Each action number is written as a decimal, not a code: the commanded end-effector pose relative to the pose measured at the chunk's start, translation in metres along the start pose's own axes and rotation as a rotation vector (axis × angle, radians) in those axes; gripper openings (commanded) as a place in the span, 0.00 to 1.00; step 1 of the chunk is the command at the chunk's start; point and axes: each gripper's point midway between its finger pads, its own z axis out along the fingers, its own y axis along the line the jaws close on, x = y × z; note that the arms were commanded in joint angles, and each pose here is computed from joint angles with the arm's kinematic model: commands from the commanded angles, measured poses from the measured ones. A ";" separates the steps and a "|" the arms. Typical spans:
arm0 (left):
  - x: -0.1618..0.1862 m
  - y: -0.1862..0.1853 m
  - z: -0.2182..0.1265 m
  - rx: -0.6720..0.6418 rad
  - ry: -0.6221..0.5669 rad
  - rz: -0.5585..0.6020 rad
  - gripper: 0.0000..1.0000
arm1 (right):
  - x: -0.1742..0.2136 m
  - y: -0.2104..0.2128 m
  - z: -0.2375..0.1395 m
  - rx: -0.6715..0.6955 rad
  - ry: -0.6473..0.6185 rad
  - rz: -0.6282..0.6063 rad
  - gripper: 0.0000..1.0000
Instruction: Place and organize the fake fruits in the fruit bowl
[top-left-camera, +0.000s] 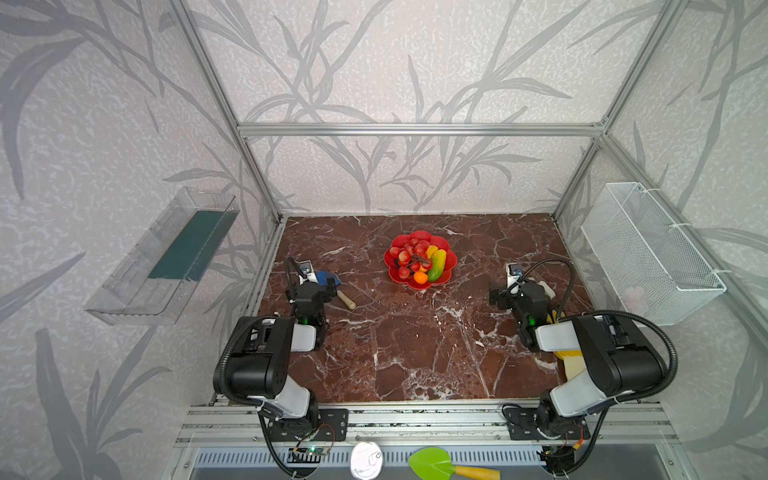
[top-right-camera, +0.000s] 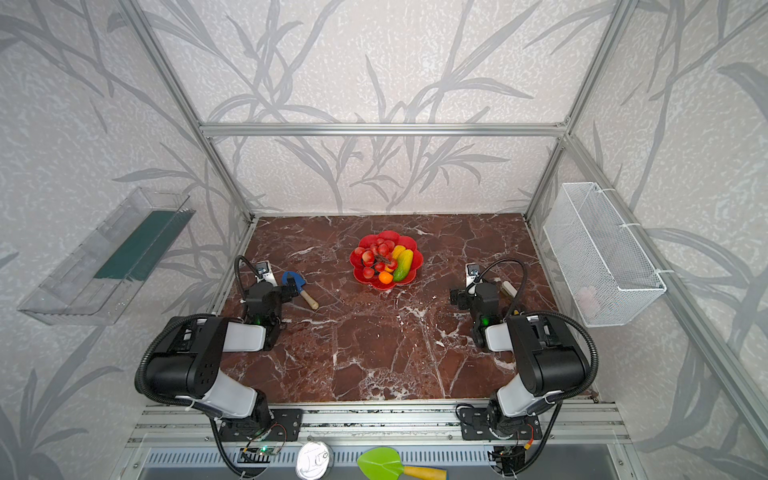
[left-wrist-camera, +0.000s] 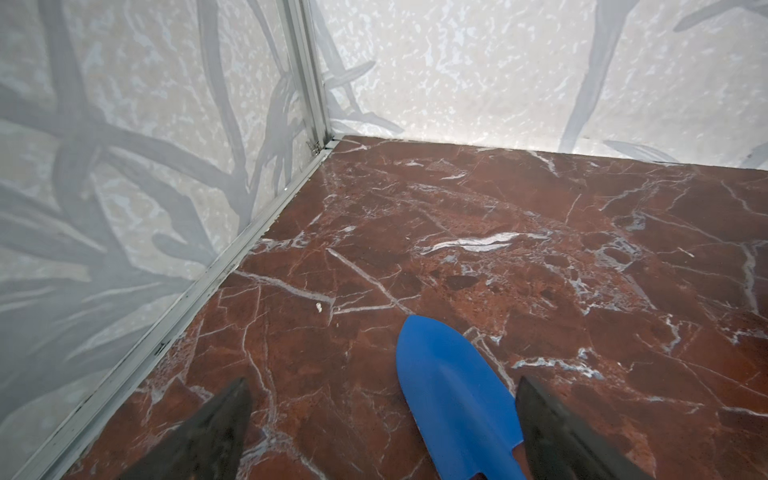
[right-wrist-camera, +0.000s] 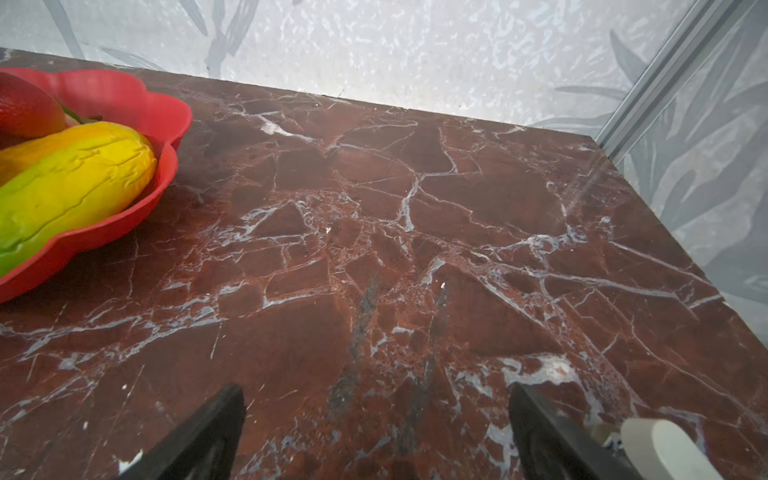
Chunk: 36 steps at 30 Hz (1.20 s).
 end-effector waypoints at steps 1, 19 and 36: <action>0.001 0.008 0.001 -0.041 -0.002 -0.018 0.99 | -0.016 0.011 -0.002 -0.058 -0.080 -0.033 0.99; 0.000 0.007 0.001 -0.037 -0.007 -0.013 0.99 | -0.014 -0.013 -0.004 0.049 -0.078 0.045 0.99; 0.001 0.007 0.001 -0.035 -0.005 -0.010 0.99 | -0.016 0.011 0.004 -0.105 -0.053 -0.003 0.99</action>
